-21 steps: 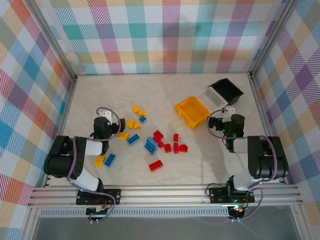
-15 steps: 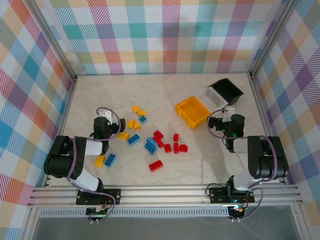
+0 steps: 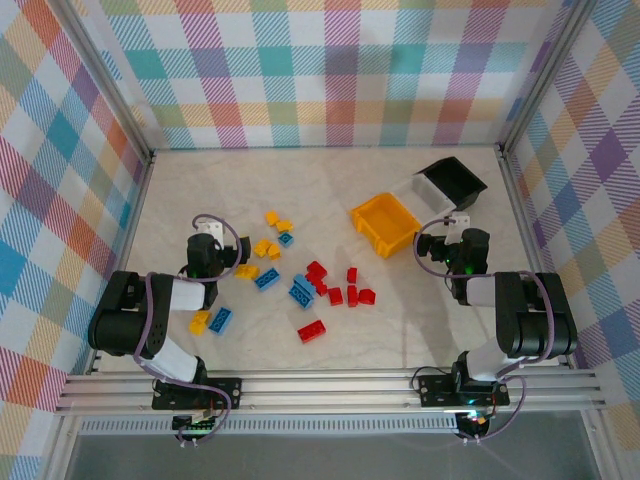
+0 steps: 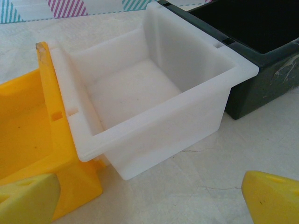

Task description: Sort the legos into containers by color

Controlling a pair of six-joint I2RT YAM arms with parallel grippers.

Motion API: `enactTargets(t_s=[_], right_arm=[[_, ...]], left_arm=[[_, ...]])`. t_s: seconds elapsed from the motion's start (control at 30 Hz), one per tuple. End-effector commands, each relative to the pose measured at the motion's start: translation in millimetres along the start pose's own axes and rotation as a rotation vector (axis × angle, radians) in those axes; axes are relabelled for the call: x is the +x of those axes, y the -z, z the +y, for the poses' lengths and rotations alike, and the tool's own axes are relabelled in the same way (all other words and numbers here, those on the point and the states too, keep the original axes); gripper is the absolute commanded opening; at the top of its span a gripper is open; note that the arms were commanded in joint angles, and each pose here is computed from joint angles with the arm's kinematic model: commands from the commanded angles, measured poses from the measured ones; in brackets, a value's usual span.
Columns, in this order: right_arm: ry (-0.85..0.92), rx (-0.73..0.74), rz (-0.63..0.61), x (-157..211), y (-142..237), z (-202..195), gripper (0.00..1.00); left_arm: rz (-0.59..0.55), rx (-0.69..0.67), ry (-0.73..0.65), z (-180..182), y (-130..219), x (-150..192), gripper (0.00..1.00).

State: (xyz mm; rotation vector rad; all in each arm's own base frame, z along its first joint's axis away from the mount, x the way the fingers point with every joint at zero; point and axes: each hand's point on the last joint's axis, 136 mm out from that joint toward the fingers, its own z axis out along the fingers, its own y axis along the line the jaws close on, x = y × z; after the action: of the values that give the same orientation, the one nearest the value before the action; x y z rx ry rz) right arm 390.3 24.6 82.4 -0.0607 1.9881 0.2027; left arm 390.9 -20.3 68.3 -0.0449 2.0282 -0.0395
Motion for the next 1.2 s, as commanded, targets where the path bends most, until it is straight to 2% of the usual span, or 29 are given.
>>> enactTargets(t_s=[0.0, 0.17, 0.3, 0.33, 0.4, 0.5, 0.63, 0.73, 0.8, 0.9, 0.97, 1.07, 1.17], right_arm=[[0.006, -0.003, -0.036, -13, -2, 2, 1.00], [0.007, -0.003, -0.033, -12, -3, 2, 1.00], [-0.043, 0.115, -0.017, -29, 2, -16, 1.00], [-0.062, 0.139, 0.047, -28, 3, -19, 1.00], [-0.094, 0.146, 0.093, -43, 7, -19, 1.00], [-0.293, 0.162, 0.132, -63, 18, -16, 1.00], [-0.492, 0.132, 0.361, -74, 30, 4, 1.00], [-0.527, -0.019, 0.495, -78, 35, 42, 1.00], [-0.507, -0.024, 0.590, -69, 47, 63, 1.00], [-0.457, -0.017, 0.747, -43, 69, 94, 1.00], [-0.451, 0.032, 0.834, -21, 85, 107, 1.00], [-0.575, 0.188, 0.919, 5, 100, 99, 1.00], [-0.643, 0.316, 0.896, 3, 96, 83, 1.00]], left_arm=[[-0.029, 0.001, 0.005, 2, -3, -12, 1.00], [-0.030, 0.000, 0.005, 3, -3, -12, 1.00], [-0.023, -0.056, 0.026, 11, -1, -19, 1.00], [0.001, -0.094, 0.038, 17, -1, -24, 1.00], [0.048, -0.155, 0.056, 26, 2, -35, 1.00], [0.043, -0.149, 0.088, 24, 13, -57, 1.00], [0.150, -0.203, 0.240, 28, 35, -73, 1.00], [0.274, -0.138, 0.314, 10, 41, -74, 1.00], [0.371, -0.089, 0.393, -6, 46, -66, 1.00], [0.478, -0.008, 0.410, -34, 51, -56, 1.00], [0.509, 0.057, 0.369, -59, 58, -54, 1.00], [0.546, 0.103, 0.296, -83, 73, -46, 1.00], [0.565, 0.132, 0.268, -93, 86, -39, 1.00]])
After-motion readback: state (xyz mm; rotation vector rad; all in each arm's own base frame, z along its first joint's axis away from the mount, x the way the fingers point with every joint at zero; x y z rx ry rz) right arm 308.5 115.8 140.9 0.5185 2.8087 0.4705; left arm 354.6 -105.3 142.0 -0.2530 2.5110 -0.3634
